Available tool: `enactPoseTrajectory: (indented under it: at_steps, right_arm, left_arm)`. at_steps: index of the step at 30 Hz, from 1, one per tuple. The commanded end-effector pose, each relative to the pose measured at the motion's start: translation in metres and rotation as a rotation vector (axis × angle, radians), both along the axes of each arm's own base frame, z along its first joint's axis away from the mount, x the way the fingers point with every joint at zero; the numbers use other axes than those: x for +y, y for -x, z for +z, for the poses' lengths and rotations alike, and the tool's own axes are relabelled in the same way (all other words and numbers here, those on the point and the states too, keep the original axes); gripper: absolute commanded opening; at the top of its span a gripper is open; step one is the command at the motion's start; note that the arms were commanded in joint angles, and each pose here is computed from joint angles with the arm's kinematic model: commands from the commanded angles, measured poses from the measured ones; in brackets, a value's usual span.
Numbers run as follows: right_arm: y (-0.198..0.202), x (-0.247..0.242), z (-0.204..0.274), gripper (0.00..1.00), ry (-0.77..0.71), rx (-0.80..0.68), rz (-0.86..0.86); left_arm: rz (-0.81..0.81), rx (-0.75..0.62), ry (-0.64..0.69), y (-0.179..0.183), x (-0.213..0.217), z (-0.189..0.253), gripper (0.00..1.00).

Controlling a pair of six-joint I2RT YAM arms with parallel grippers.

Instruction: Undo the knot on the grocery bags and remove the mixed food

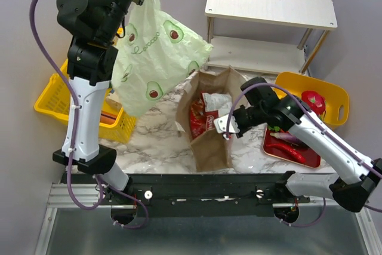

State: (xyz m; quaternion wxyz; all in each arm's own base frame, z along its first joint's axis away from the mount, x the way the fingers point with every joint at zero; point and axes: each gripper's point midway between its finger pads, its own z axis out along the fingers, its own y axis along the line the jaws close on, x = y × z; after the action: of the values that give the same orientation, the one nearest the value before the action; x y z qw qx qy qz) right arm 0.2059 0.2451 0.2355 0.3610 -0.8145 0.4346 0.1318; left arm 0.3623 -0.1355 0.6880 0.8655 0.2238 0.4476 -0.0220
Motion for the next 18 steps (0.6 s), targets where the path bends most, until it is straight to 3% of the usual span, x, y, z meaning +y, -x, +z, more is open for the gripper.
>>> enactPoseTrajectory:
  at_steps: [1, 7, 13, 16, 18]
  right_arm:
    - [0.026, -0.035, -0.018, 0.0, 0.094, 0.026, -0.016]
    - [0.05, -0.063, -0.032, 0.0, 0.117, 0.049, -0.068]
    - [0.063, -0.074, -0.045, 0.01, 0.12, 0.077, -0.096]
    - [0.061, -0.074, -0.037, 0.01, 0.104, 0.069, -0.114]
    - [0.06, -0.075, -0.032, 0.07, 0.097, 0.067, -0.132]
  left_arm:
    - [-0.187, 0.061, 0.031, -0.006, -0.041, -0.014, 0.0]
    - [-0.189, 0.238, -0.013, -0.059, -0.076, -0.083, 0.0]
    - [-0.146, 0.475, -0.086, -0.104, -0.092, -0.179, 0.0]
    - [-0.132, 0.578, -0.101, -0.109, -0.092, -0.219, 0.23]
    - [-0.131, 0.634, -0.105, -0.106, -0.092, -0.239, 0.45]
